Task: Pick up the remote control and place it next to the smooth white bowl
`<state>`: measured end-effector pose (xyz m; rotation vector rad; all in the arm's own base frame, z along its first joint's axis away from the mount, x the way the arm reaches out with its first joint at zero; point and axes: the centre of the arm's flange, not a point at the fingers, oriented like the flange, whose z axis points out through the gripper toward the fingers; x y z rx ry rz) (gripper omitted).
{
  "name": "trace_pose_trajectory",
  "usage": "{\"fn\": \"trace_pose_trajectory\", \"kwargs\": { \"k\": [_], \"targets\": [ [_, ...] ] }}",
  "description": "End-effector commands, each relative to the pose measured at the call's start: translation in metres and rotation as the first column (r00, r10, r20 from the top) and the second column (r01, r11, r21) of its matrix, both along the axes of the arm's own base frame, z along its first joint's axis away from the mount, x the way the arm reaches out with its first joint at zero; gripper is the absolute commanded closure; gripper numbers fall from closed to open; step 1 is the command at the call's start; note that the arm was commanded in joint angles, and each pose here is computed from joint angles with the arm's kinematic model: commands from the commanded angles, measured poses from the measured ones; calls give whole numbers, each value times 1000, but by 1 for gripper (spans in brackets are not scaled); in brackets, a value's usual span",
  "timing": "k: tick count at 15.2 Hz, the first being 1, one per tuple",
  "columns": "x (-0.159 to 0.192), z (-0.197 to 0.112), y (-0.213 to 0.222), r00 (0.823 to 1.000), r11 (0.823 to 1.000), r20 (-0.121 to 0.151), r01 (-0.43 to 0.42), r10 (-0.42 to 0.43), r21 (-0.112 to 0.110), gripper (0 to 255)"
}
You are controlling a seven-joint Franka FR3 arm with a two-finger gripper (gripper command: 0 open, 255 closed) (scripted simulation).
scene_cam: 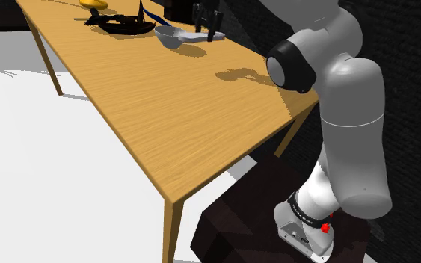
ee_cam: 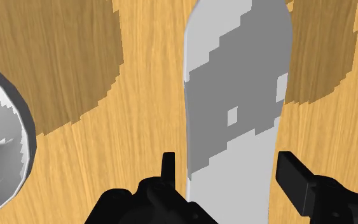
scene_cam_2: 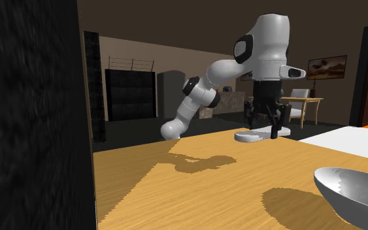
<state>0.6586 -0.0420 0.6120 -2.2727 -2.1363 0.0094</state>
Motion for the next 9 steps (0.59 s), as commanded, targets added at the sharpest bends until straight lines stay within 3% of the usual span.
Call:
{"fn": "trace_pose_trajectory", "kwargs": {
  "k": [1, 9],
  "targets": [
    [0, -10, 0, 1000, 1000, 1, 0, 0, 0, 255],
    [0, -52, 0, 1000, 1000, 1, 0, 0, 0, 255]
  ]
}}
